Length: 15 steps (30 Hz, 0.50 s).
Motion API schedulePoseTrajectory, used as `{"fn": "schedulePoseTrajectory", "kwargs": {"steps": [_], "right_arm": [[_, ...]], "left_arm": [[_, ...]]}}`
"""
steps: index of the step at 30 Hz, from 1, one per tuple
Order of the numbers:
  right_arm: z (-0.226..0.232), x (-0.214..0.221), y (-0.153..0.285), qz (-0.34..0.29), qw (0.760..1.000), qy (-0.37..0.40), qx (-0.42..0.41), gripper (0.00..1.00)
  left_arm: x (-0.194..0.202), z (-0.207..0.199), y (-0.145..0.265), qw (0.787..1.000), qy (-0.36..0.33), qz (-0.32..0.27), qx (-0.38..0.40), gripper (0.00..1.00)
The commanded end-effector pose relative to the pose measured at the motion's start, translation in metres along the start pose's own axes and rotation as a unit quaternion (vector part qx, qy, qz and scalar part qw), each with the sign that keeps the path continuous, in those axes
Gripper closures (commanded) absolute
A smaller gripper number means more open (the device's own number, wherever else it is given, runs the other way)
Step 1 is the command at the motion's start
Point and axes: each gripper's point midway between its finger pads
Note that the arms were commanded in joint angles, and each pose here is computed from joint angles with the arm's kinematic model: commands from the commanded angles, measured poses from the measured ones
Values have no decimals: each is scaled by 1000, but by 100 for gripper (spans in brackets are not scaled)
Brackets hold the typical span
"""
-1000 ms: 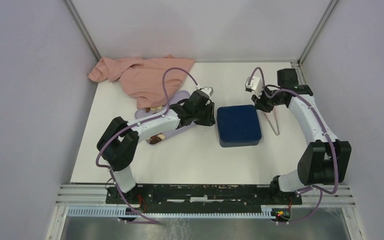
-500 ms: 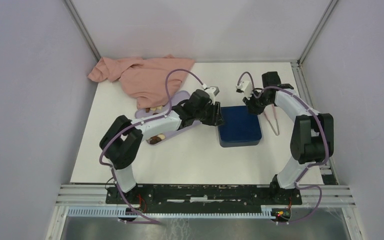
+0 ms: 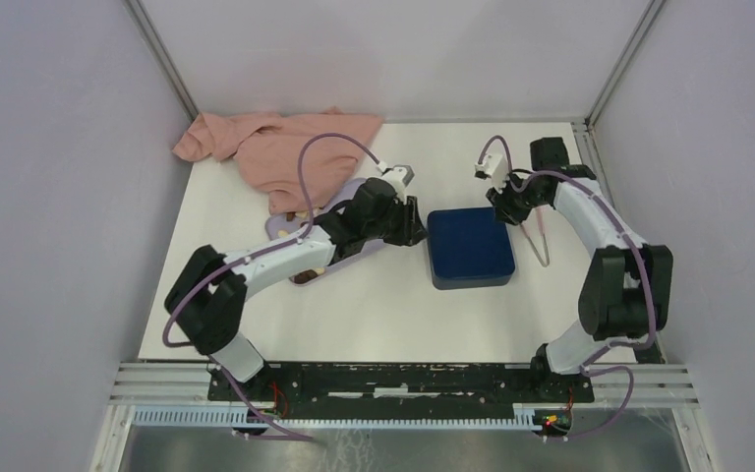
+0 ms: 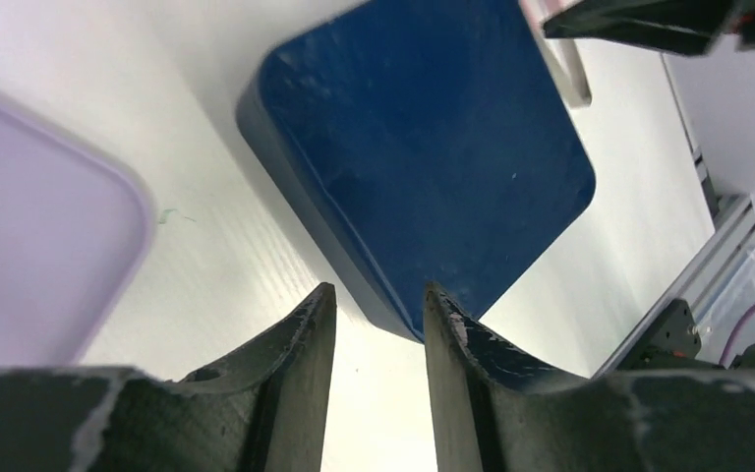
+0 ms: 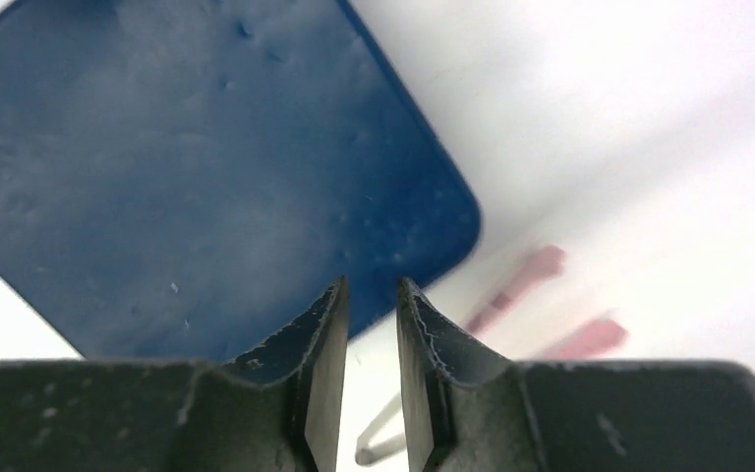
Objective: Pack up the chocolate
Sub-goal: Close the box lid on the packing box, then adjust the packing box at the center of the board.
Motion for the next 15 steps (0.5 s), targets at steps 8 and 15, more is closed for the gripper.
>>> {"fn": "schedulePoseTrajectory", "kwargs": {"steps": [8,15], "right_arm": [[-29,22,83,-31,966,-61,250,59],[-19,48,37,-29,976,-116,182,65]], "left_arm": [[23,44,-8,999,33,10,-32,77],[45,30,-31,998,40,41,1,77]]}}
Point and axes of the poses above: each gripper's point midway between its finger pads, its own y axis back along the fingers, its own z axis along the line the jaws close on, x = y × z, and after that the axes turned 9 degrees about y, right-handed
